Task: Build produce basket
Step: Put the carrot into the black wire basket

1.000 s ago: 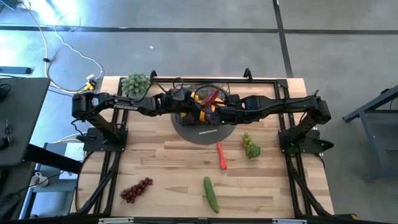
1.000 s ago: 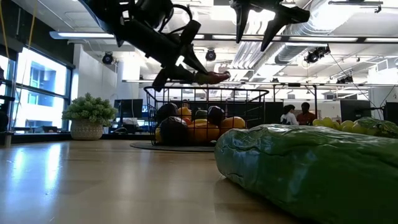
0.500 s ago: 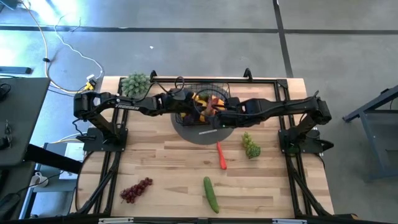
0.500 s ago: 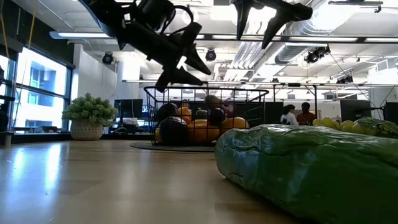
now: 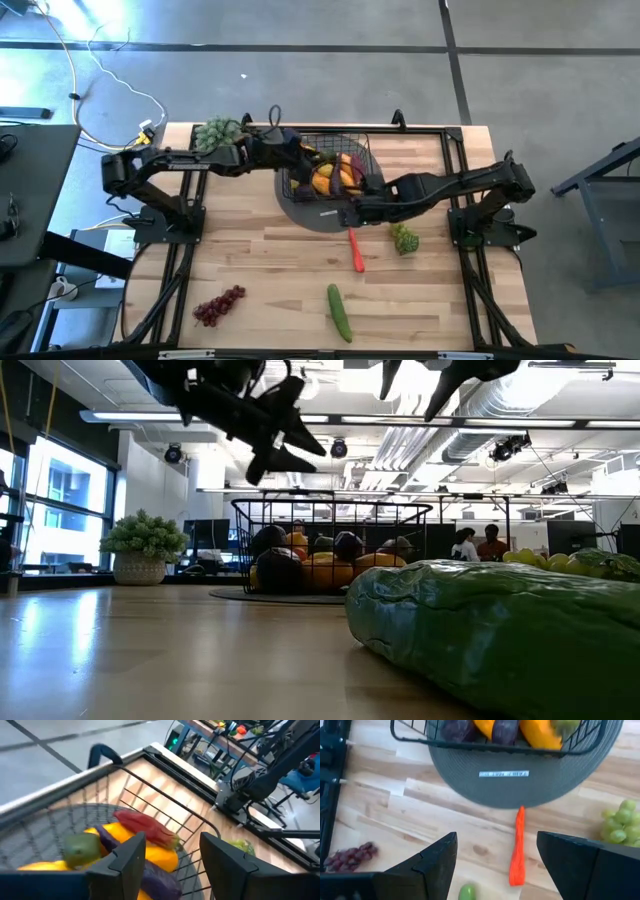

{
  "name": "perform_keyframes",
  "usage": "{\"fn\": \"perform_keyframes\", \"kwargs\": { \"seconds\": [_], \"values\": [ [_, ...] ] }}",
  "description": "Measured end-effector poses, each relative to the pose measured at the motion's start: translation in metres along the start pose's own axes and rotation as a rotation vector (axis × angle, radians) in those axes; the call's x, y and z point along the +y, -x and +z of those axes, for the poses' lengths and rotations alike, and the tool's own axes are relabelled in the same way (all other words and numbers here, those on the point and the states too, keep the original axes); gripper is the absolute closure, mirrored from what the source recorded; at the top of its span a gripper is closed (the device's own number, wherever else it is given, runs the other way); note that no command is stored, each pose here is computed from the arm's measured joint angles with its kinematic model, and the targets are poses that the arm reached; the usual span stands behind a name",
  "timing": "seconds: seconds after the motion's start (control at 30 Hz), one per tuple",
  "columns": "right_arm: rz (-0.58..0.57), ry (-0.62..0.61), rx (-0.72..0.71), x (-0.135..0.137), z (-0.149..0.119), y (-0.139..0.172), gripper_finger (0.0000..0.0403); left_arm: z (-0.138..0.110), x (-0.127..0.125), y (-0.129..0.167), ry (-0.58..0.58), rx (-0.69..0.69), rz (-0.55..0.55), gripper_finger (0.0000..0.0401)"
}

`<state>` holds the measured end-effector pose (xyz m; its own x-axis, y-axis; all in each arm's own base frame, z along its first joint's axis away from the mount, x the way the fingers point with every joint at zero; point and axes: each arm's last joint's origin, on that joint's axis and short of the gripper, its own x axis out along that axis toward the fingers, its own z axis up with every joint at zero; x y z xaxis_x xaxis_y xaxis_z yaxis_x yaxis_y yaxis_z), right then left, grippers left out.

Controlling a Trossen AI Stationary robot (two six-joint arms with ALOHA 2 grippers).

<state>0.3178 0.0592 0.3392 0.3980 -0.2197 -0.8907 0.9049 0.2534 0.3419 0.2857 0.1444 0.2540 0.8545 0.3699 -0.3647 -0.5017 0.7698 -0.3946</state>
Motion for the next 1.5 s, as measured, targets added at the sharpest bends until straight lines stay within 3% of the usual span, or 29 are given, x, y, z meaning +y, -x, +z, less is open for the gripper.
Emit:
{"fn": "perform_keyframes", "kwargs": {
  "seconds": [0.13, 0.43, 0.77, 1.1, 1.5],
  "values": [
    [-0.006, 0.007, 0.019, 0.002, -0.010, -0.003, 0.0146, 0.012, -0.002, 0.020, -0.059, -0.023, -0.006, 0.0227],
    [-0.107, 0.049, 0.126, 0.014, -0.033, -0.042, 0.0146, 0.025, -0.009, 0.071, -0.267, -0.026, 0.016, 0.0227],
    [-0.233, 0.061, 0.302, 0.018, -0.053, -0.085, 0.0146, 0.031, -0.009, 0.116, -0.438, -0.051, 0.187, 0.0227],
    [-0.354, 0.060, 0.360, 0.018, -0.065, -0.129, 0.0146, 0.033, -0.012, 0.144, -0.466, -0.082, 0.219, 0.0227],
    [-0.491, 0.039, 0.376, 0.012, -0.082, -0.179, 0.0151, 0.030, -0.011, 0.147, -0.510, -0.053, 0.236, 0.0227]
  ]
}}
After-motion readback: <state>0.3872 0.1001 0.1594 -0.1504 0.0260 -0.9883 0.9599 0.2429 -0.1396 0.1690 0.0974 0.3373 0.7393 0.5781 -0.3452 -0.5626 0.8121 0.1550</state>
